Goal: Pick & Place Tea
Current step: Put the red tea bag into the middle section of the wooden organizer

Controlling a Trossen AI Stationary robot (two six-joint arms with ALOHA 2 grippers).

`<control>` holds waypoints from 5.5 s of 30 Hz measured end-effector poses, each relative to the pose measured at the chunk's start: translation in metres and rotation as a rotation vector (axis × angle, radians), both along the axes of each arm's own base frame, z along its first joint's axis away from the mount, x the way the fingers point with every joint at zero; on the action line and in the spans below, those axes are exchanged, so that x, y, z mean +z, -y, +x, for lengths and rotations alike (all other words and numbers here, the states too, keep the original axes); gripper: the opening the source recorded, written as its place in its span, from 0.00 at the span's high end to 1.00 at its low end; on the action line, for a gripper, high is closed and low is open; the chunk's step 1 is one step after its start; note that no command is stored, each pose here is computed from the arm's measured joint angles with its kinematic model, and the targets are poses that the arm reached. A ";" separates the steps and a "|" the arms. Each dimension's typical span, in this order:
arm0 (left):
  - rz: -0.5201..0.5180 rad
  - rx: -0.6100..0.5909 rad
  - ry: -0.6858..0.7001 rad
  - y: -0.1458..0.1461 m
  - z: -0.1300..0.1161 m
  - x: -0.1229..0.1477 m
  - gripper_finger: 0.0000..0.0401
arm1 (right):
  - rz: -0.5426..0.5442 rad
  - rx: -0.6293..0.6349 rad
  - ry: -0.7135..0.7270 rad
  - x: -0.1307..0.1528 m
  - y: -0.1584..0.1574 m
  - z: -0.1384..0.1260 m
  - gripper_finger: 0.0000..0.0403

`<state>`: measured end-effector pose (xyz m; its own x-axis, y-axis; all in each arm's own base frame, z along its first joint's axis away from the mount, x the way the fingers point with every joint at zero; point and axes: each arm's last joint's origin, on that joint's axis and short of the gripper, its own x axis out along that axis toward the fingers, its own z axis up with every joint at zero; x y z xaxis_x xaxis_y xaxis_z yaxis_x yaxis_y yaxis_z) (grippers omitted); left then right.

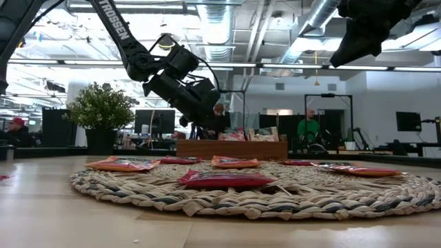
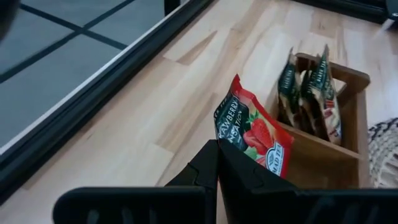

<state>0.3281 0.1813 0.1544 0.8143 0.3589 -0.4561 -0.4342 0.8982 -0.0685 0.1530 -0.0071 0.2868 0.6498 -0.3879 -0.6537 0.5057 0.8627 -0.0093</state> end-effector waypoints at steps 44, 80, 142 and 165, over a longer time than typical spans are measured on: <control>-0.086 -0.043 0.008 0.017 0.008 -0.002 0.99 | 0.000 0.001 0.000 0.000 0.000 0.000 0.73; -0.107 -0.047 0.019 0.017 0.008 -0.002 0.61 | 0.001 0.001 0.000 0.000 0.000 0.000 0.73; -0.198 -0.022 0.049 0.140 -0.161 0.062 0.55 | 0.133 0.378 -0.478 -0.128 0.021 0.116 0.73; -0.174 0.061 0.086 0.143 -0.182 0.055 0.55 | 0.152 0.386 -0.597 -0.151 0.027 0.151 0.73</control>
<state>0.1460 0.0387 0.2091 0.8319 0.3307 -0.4457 -0.4735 0.8417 -0.2593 0.3039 -0.0342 0.1354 0.2376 -0.0802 -0.9681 0.1112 0.9923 -0.0549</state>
